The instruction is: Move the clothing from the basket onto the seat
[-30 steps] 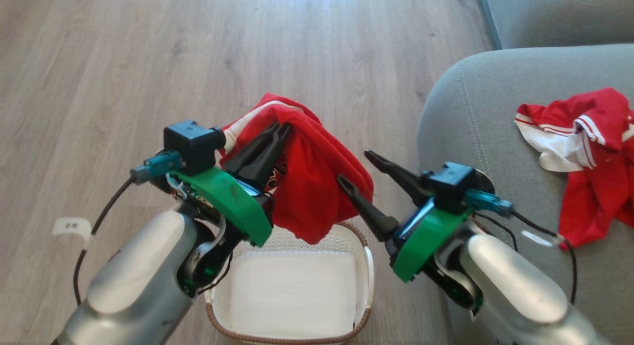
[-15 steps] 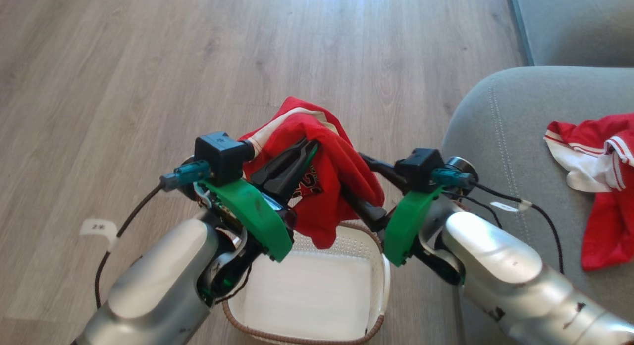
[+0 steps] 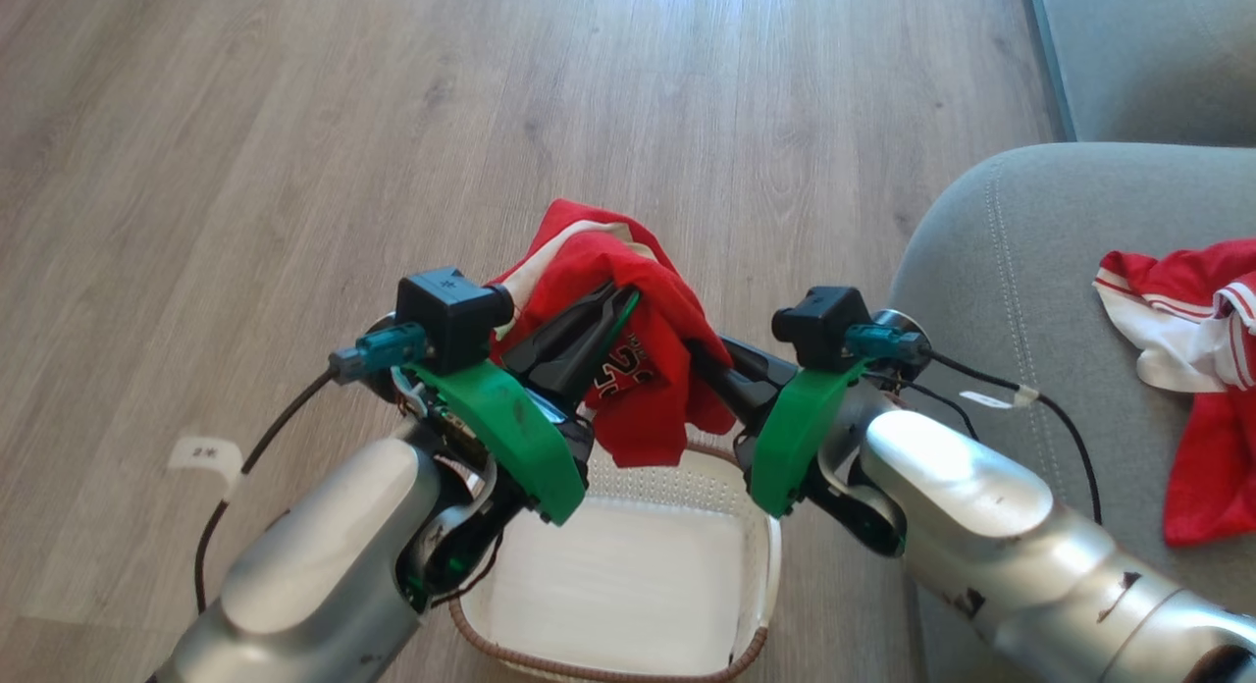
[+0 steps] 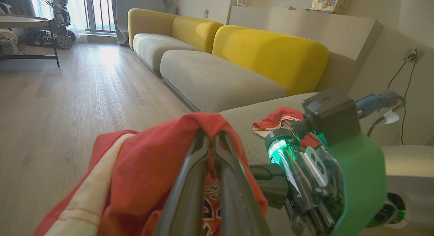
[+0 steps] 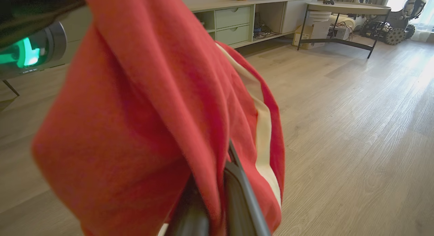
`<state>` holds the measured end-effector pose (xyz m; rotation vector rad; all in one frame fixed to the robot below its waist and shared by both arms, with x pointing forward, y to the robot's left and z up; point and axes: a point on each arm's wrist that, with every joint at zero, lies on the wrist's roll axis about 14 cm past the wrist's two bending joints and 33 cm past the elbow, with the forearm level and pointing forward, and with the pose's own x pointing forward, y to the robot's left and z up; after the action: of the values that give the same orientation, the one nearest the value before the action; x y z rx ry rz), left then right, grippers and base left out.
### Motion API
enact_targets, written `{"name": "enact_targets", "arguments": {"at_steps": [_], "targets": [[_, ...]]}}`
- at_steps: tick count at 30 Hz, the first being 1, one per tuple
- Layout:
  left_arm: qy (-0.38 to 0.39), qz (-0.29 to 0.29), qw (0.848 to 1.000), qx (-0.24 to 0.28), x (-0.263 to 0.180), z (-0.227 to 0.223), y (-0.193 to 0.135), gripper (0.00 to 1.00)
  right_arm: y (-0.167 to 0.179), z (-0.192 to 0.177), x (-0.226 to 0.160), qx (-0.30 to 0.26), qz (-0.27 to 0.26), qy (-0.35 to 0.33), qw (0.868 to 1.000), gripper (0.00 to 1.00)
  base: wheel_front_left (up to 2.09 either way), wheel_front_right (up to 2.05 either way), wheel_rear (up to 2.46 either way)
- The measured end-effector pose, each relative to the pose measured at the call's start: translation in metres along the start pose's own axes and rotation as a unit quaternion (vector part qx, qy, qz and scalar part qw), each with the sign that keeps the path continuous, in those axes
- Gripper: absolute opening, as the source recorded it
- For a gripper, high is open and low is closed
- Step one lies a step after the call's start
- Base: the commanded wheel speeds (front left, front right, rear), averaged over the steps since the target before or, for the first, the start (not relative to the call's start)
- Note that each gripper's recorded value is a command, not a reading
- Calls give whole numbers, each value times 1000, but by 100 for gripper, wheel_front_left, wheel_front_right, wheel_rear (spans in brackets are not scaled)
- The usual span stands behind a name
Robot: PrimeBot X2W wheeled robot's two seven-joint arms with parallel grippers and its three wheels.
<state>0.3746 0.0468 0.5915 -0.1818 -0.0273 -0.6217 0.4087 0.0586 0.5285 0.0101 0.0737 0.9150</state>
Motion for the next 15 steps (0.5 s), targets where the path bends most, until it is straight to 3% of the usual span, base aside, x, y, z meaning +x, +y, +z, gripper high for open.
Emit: {"name": "enact_targets", "arguments": {"at_steps": [4,10,11,12,13,14,15], "targets": [[1,3,1000,1,1,0,2,0,-13,9,-2,7,-20,-16,1000,0,0,0,0],[-2,4,1000,2,4,1,2,0,-50,56,-16,14,-80,-96,992,0,0,0,0],[-2,4,1000,2,4,1,2,8,-50,56,-16,14,-80,-96,992,0,0,0,0],[-4,4,1000,2,5,1,1,44,-53,59,-21,16,-88,-105,990,0,0,0,0],[-5,2,1000,0,6,2,0,44,-55,59,-25,19,-95,-113,989,0,0,0,0],[-6,0,1000,-4,7,2,-2,94,-57,59,-31,23,-103,-119,987,0,0,0,0],[-5,-1,1000,-4,8,1,-3,100,-59,57,-36,26,-111,-122,986,0,0,0,0]]}}
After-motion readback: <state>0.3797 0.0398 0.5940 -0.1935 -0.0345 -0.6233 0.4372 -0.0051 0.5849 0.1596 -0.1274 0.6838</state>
